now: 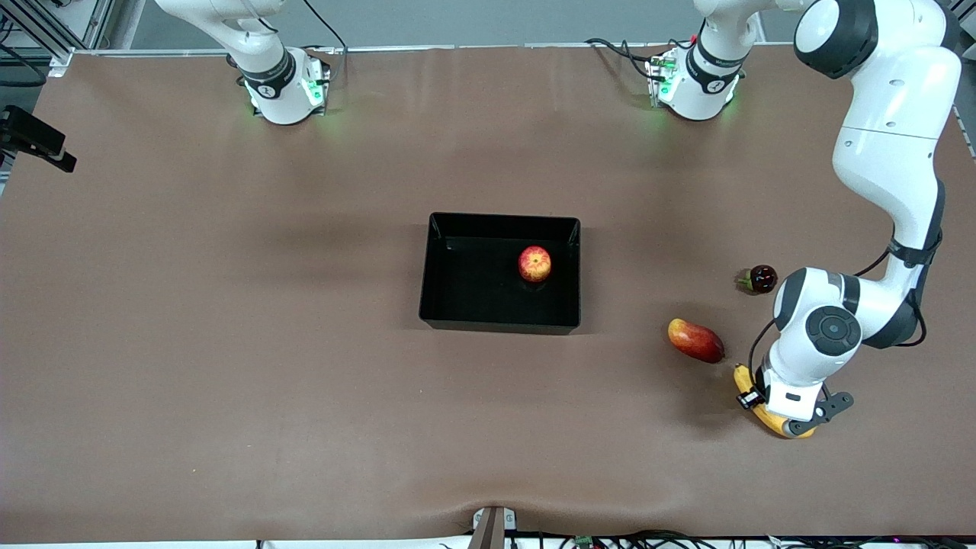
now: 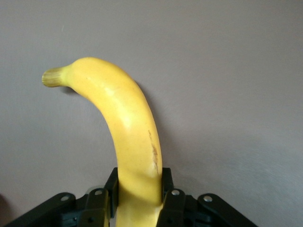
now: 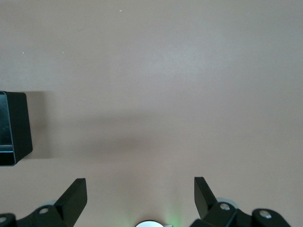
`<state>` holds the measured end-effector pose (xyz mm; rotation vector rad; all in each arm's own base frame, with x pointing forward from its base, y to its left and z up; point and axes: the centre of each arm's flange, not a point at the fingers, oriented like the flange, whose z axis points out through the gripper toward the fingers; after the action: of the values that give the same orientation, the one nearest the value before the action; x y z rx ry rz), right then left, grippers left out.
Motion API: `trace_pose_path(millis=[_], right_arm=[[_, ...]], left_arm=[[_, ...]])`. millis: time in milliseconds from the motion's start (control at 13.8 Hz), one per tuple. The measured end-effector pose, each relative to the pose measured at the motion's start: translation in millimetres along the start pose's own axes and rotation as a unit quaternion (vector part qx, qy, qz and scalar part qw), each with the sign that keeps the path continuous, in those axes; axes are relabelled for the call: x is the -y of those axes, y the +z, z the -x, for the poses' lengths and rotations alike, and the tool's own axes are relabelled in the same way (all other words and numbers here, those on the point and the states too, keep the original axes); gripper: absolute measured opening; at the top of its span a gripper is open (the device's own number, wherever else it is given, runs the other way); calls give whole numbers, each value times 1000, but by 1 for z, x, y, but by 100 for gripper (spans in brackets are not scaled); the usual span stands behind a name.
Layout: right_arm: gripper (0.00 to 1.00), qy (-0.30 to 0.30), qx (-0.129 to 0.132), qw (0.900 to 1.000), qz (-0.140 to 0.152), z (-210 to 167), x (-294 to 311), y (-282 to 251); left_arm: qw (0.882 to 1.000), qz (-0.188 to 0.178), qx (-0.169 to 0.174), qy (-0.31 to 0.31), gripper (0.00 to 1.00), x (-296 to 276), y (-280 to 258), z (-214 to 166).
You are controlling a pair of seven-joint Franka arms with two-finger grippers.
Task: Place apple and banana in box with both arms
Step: 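Close the left gripper on the banana and lift it, then lower the banana into the box and open the left gripper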
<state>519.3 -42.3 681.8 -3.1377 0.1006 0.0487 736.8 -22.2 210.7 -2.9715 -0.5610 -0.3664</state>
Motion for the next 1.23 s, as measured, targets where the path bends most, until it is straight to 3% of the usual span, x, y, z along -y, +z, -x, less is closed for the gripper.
trace_pose_path(millis=[289,506,796,1013,1230], right_arm=[[100,0,0,1000,0,0,0,0],[100,0,0,1000,0,0,-1,0],[100,1,0,1000,0,0,-1,0],[100,1,0,1000,0,0,-2,0],[100,2,0,1000,0,0,-2,0]], left_arm=[[998,20,-12,65,38,-42,-78,-4],[993,44,9,112,38,-119,-161,36],[983,75,13,167,38,-184,-242,89],[975,108,22,191,38,-241,-276,148],[975,118,41,186,38,-314,-294,249]])
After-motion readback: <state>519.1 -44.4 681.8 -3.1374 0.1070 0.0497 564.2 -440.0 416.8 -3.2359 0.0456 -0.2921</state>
